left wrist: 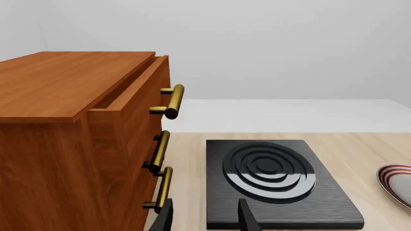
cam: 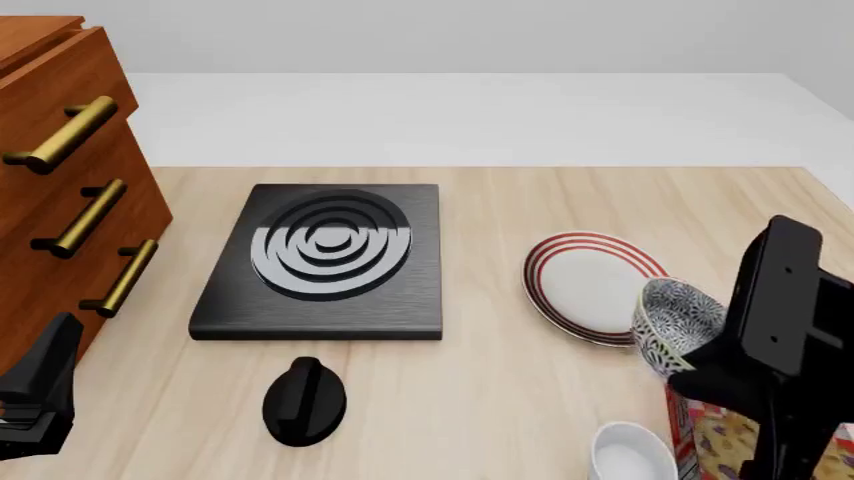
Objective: Pick the akita bowl on the ramekin and place it on the plate.
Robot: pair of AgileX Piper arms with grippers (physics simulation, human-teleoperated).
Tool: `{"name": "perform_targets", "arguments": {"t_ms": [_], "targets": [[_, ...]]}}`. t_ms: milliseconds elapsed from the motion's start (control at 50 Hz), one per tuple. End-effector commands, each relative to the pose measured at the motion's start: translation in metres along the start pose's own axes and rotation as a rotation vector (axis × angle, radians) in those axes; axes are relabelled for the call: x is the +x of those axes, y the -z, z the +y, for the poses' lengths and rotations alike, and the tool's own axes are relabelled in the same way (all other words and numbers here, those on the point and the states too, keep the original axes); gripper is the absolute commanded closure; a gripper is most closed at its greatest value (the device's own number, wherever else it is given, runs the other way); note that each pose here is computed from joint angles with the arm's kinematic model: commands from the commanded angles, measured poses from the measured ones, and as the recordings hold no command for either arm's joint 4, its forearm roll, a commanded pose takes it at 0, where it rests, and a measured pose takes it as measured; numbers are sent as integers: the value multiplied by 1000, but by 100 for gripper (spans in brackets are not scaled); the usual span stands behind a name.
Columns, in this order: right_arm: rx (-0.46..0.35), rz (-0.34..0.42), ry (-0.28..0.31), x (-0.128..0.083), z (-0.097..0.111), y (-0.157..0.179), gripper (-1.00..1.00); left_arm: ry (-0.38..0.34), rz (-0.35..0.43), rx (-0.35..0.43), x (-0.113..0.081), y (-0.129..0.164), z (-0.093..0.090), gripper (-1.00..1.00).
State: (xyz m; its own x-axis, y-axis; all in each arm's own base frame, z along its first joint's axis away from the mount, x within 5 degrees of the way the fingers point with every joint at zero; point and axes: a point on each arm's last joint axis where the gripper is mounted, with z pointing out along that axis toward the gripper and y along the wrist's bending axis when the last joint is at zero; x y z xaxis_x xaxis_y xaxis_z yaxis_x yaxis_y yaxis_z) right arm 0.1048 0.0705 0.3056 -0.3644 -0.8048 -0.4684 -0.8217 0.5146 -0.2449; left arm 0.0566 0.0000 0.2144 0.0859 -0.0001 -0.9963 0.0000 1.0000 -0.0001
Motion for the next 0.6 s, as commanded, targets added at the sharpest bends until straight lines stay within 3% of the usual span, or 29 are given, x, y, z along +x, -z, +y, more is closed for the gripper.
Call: {"name": "perform_targets", "arguments": {"t_ms": [20,420,600], "targets": [[35,-9,-2,-14,-15,1,100,0,0,0,0,0,0,-100],[84,3,-33,-38,-49,-24,100,0,0,0,0,0,0,-100],[101,27,-56,-38,-62,-38,100,0,0,0,0,0,0,-100]]}}
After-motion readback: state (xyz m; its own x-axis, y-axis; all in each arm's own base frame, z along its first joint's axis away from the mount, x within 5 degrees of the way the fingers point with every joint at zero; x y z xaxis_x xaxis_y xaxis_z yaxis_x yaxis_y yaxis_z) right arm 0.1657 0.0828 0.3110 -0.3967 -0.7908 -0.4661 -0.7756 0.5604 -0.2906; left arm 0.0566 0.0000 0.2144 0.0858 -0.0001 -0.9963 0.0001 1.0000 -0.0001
